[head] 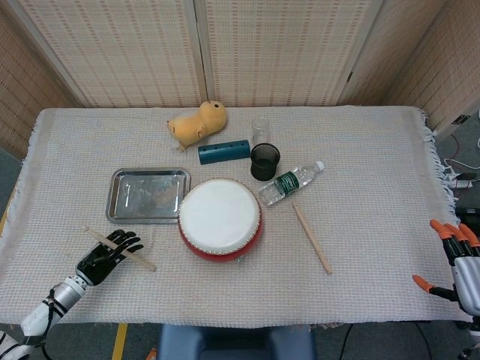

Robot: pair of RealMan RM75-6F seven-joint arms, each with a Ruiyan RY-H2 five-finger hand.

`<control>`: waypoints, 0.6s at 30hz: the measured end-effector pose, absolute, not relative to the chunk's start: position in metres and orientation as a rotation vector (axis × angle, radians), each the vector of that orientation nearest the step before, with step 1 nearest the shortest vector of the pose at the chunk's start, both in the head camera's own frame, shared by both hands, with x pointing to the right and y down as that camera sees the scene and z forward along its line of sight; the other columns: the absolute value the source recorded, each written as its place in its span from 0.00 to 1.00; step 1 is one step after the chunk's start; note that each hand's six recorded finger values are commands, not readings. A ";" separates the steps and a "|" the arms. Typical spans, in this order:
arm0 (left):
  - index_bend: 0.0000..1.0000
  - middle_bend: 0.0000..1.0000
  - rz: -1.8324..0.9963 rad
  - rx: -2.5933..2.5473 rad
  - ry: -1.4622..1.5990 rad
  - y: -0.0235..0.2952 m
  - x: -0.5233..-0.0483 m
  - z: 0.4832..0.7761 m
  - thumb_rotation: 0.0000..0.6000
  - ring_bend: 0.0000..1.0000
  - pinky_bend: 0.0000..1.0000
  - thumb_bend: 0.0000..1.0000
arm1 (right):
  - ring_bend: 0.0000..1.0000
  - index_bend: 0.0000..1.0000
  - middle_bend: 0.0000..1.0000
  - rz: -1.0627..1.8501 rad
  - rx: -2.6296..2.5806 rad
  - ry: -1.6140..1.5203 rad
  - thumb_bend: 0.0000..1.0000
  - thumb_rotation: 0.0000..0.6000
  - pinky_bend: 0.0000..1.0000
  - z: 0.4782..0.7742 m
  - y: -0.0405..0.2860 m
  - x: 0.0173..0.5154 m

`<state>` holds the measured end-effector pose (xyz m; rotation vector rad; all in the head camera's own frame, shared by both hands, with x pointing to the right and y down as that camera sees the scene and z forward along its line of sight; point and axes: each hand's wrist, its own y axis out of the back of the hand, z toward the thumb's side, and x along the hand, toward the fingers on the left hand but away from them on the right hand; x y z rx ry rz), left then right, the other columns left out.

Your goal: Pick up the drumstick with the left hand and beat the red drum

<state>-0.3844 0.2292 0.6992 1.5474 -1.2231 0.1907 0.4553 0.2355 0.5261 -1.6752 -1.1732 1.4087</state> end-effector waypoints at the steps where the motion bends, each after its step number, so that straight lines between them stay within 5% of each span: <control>1: 0.44 0.37 0.190 1.554 -1.224 0.229 -0.384 0.699 1.00 0.28 0.29 0.41 | 0.00 0.04 0.13 1.409 -1.675 -1.173 0.09 1.00 0.04 0.526 0.236 0.455; 18: 0.43 0.44 0.289 1.782 -1.229 0.235 -0.361 0.696 1.00 0.37 0.37 0.36 | 0.00 0.04 0.13 1.412 -1.673 -1.181 0.09 1.00 0.04 0.525 0.236 0.458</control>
